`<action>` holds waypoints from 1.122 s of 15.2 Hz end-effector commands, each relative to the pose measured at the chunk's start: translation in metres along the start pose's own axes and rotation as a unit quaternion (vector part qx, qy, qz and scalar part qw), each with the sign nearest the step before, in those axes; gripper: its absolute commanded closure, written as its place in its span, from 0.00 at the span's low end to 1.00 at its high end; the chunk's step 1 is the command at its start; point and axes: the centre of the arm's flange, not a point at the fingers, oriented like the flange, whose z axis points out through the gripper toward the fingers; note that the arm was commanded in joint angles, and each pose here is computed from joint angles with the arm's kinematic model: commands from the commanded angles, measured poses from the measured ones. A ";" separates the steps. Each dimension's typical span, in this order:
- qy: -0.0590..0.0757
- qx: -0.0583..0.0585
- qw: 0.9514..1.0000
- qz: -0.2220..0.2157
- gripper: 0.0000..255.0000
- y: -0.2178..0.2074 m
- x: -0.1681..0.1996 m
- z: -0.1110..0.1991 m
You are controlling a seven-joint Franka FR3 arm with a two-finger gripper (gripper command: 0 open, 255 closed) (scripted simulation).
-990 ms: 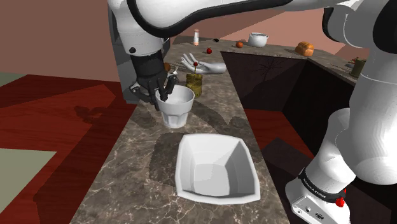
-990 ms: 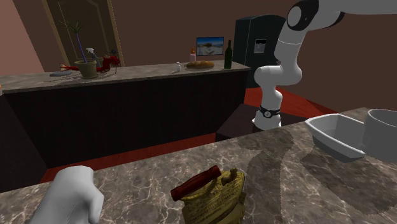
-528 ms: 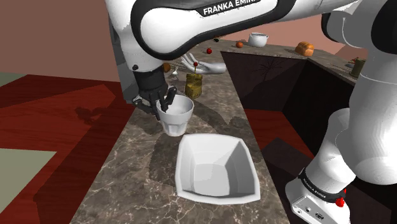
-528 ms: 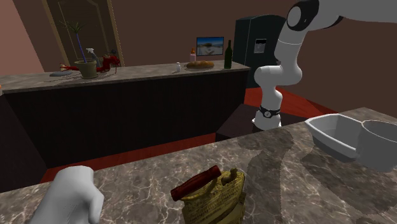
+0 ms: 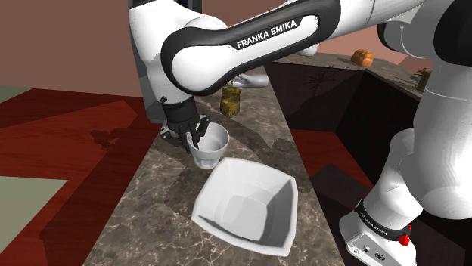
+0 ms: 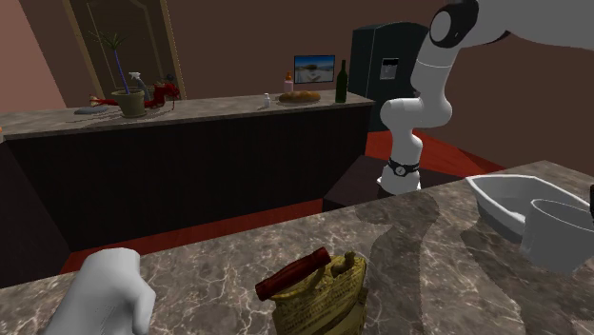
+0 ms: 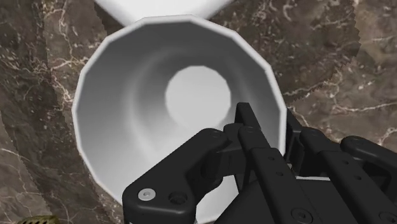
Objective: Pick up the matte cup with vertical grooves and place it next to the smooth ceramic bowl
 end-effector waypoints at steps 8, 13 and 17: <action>-0.001 0.000 1.000 0.000 1.00 -0.008 0.001 0.047; -0.001 0.000 1.000 0.000 1.00 -0.010 0.001 0.054; -0.001 0.000 1.000 0.000 1.00 -0.010 0.001 0.054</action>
